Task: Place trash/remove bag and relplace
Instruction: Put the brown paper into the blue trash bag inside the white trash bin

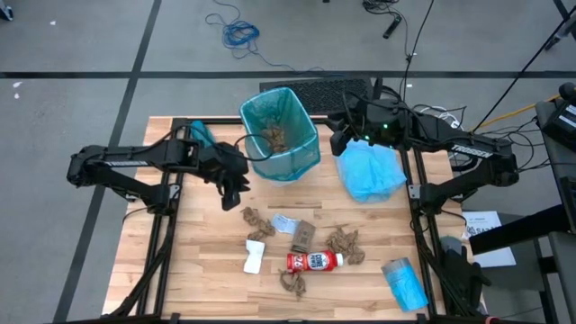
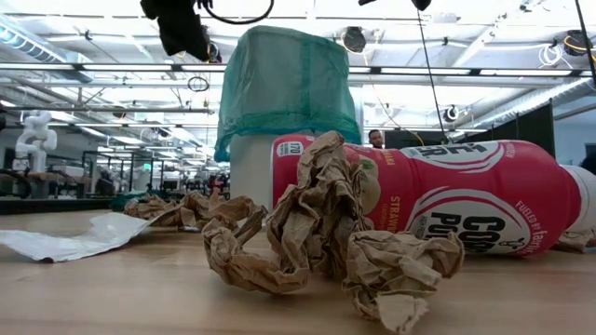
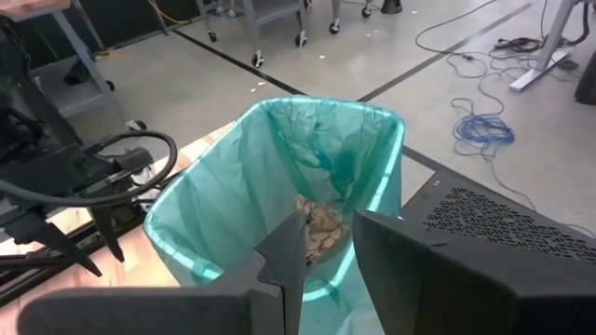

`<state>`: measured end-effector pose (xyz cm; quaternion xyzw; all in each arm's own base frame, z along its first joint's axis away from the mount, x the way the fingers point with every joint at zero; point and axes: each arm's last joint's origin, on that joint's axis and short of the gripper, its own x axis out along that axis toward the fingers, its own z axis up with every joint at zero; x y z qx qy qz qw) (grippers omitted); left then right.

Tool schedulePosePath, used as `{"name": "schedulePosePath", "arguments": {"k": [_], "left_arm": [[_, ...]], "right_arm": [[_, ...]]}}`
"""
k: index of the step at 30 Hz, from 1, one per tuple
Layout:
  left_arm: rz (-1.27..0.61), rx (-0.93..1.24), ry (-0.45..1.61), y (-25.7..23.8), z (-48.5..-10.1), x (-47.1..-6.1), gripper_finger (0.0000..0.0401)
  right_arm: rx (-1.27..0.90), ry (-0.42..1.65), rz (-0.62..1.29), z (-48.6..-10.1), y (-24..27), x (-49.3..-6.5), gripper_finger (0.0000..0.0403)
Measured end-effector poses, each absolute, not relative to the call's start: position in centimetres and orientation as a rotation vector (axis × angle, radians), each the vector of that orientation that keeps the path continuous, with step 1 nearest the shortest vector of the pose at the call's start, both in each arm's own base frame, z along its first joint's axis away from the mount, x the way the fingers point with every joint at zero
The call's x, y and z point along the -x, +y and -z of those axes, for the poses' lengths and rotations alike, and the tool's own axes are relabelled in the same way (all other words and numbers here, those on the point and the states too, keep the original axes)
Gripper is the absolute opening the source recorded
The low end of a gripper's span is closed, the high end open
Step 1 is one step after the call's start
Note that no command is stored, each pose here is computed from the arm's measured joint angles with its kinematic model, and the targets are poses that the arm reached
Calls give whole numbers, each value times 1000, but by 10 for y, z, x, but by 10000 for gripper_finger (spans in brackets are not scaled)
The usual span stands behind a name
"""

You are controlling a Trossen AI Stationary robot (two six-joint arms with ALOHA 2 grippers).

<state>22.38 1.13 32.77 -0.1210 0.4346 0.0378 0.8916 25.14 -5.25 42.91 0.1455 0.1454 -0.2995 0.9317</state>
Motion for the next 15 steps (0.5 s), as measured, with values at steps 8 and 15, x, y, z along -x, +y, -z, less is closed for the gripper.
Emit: {"name": "schedulePosePath", "arguments": {"k": [8,15], "left_arm": [[-85,261,930,11,-314,-224,94],[-96,285,977,9,-296,-223,94]], "right_arm": [[-301,298,614,-429,-52,-251,86],[-300,299,614,-429,-52,-251,86]]}}
